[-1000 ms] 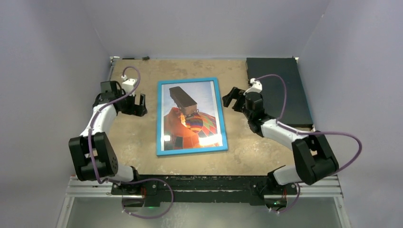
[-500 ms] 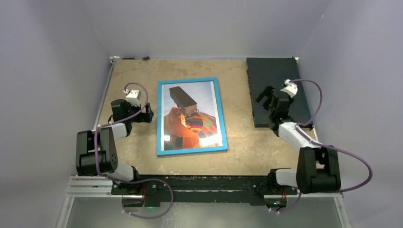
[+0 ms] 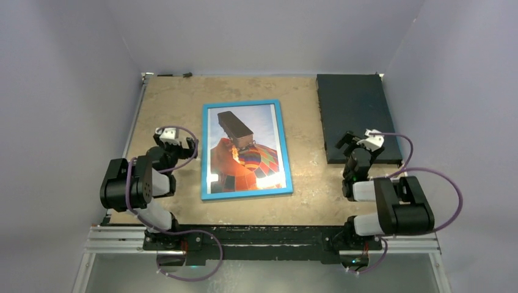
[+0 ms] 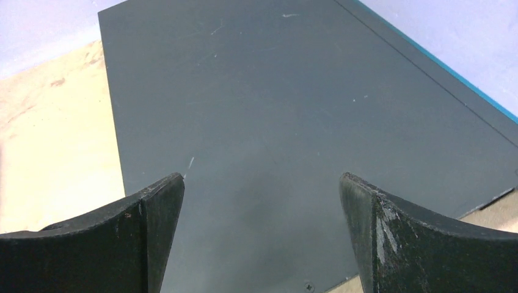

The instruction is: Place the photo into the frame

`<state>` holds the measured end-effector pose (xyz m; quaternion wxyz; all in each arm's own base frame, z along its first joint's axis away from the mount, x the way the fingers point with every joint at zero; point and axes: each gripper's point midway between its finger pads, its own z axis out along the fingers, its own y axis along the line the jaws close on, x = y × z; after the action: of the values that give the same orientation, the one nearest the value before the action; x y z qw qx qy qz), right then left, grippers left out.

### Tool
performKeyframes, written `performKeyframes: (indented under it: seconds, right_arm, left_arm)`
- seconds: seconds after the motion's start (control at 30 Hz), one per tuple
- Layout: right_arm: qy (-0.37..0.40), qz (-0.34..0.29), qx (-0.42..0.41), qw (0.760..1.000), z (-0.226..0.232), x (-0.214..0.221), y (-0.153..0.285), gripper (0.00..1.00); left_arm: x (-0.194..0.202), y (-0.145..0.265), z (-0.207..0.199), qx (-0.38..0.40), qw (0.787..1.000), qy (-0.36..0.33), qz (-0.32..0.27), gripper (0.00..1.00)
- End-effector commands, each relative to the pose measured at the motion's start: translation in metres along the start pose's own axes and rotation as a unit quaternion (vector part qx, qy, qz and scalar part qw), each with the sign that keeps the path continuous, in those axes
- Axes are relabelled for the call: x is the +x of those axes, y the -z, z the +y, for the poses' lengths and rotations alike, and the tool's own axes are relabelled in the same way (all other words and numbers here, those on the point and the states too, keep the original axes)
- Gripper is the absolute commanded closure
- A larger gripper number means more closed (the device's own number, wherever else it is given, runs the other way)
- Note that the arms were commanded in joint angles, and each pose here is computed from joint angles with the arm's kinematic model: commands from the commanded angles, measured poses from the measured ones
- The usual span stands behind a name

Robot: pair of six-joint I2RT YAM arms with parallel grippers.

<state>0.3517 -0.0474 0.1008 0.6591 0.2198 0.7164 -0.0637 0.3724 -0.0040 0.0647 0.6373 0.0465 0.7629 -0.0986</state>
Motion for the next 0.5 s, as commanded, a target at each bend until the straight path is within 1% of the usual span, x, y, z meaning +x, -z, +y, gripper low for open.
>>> performKeyframes:
  seconds: [0.0,0.03,0.07,0.1,0.13,0.17,0.2,0.23,0.27,0.3,0.37,0.47]
  right_arm:
    - [0.008,-0.132,-0.035,0.991,0.015,-0.056,-0.005,0.01]
    - [0.026,-0.128,-0.059,0.99,0.024,-0.053,-0.007,0.01]
    - [0.046,-0.107,-0.093,0.989,0.035,-0.041,-0.007,0.01]
    - [0.059,-0.112,-0.115,0.985,0.041,-0.037,-0.004,0.01]
    - [0.066,-0.132,-0.124,0.981,0.043,-0.039,0.0,0.01]
    - [0.061,-0.128,-0.106,0.984,0.04,-0.04,-0.002,0.01]
    - [0.05,-0.093,-0.094,0.99,0.04,-0.03,-0.01,0.01]
    - [0.06,-0.095,-0.078,0.991,0.039,-0.032,-0.019,0.01]
    - [0.064,-0.077,-0.081,0.992,0.04,-0.025,-0.021,0.01]
    - [0.062,-0.078,-0.081,0.992,0.039,-0.025,-0.019,0.01]
    - [0.06,-0.1,-0.074,0.99,0.037,-0.033,-0.019,0.01]
    - [0.06,-0.096,-0.073,0.991,0.036,-0.032,-0.019,0.01]
  left_arm:
    - [-0.028,0.009,-0.006,-0.04,0.995,-0.041,-0.085,0.0]
    - [-0.03,0.009,-0.007,-0.045,0.993,-0.038,-0.099,0.0]
    - [-0.021,0.005,-0.005,-0.049,0.995,-0.038,-0.075,0.0]
    - [-0.016,-0.005,-0.004,-0.047,0.997,-0.044,-0.04,0.0]
    - [-0.011,-0.014,0.001,-0.062,0.997,-0.04,-0.023,0.0]
    - [-0.017,-0.015,-0.001,-0.063,0.996,-0.041,-0.04,0.0]
    - [-0.02,-0.014,-0.003,-0.057,0.997,-0.045,-0.041,0.0]
    - [-0.018,-0.013,-0.004,-0.057,0.997,-0.044,-0.042,0.0]
    - [-0.017,-0.013,-0.003,-0.059,0.997,-0.044,-0.037,0.0]
    - [-0.014,-0.013,-0.002,-0.06,0.997,-0.045,-0.029,0.0]
    - [-0.016,-0.013,-0.003,-0.059,0.997,-0.044,-0.037,0.0]
    - [-0.014,-0.013,-0.002,-0.06,0.997,-0.045,-0.03,0.0]
